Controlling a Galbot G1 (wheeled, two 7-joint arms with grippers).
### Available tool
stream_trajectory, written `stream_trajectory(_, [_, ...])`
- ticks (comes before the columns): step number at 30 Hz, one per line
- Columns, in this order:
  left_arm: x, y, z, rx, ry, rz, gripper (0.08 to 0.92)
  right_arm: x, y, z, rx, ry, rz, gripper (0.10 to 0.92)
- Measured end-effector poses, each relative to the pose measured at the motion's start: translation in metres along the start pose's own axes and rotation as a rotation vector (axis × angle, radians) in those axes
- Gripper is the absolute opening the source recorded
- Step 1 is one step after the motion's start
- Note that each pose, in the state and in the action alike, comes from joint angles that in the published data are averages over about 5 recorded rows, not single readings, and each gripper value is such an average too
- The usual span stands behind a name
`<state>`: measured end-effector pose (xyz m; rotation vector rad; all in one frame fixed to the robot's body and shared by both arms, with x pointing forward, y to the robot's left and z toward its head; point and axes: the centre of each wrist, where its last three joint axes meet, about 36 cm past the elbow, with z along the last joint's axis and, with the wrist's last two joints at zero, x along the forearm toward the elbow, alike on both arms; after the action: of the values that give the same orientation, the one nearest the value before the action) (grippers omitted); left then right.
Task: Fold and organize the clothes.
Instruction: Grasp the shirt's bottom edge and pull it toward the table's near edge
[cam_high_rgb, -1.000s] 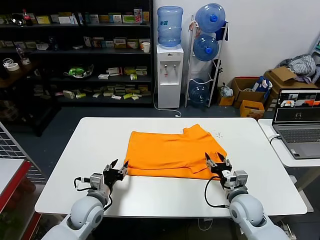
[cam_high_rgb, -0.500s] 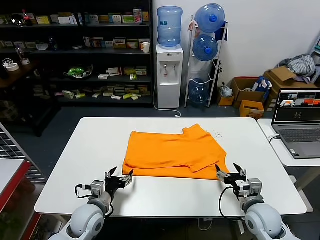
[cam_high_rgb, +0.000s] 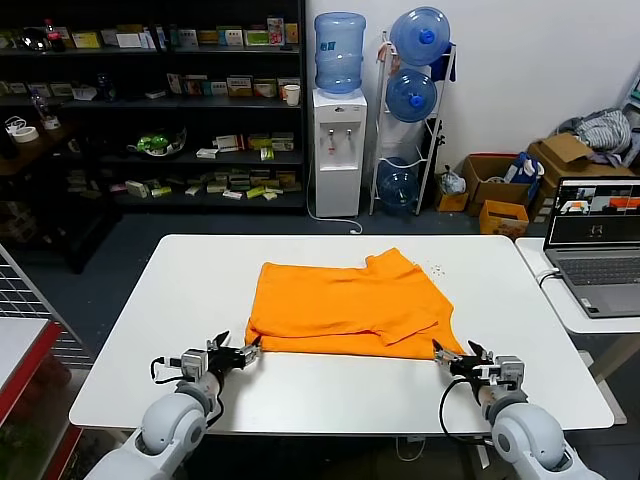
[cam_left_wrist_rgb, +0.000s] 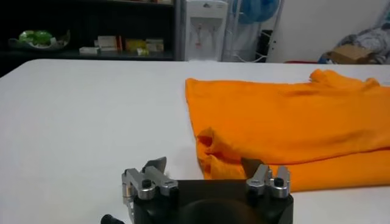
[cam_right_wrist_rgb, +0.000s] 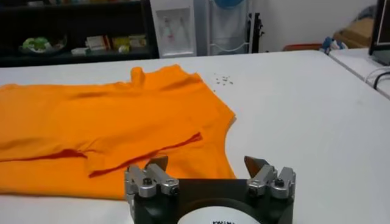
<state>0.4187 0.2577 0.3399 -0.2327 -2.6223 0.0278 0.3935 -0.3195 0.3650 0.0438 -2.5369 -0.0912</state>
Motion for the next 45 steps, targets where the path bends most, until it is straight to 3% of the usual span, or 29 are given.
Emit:
stream_trajectory(9, [-0.005, 0.003, 0.001, 0.003, 0.015, -0.006, 0.620, -0.006, 0.000, 0.000, -0.024, 0.036, -0.010, 0.821])
stream_trajectory(12, [-0.006, 0.003, 0.001, 0.002, 0.019, -0.007, 0.596, -0.006, 0.001, 0.001, -0.029, 0.043, -0.015, 0.789])
stream_trajectory(17, [-0.005, 0.004, 0.002, 0.002, 0.024, -0.008, 0.519, -0.005, 0.001, 0.002, -0.032, 0.051, -0.020, 0.655])
stream_trajectory(31, [0.004, -0.004, 0.000, -0.001, 0.025, 0.024, 0.121, -0.002, 0.002, 0.001, -0.035, 0.034, -0.026, 0.247])
stream_trajectory(37, [0.006, -0.007, -0.001, -0.002, 0.029, 0.037, 0.090, -0.001, 0.002, -0.001, -0.034, 0.025, -0.025, 0.126])
stream_trajectory(45, [0.007, -0.005, -0.002, -0.006, 0.027, 0.025, 0.090, 0.001, 0.002, -0.002, -0.036, 0.017, -0.022, 0.124])
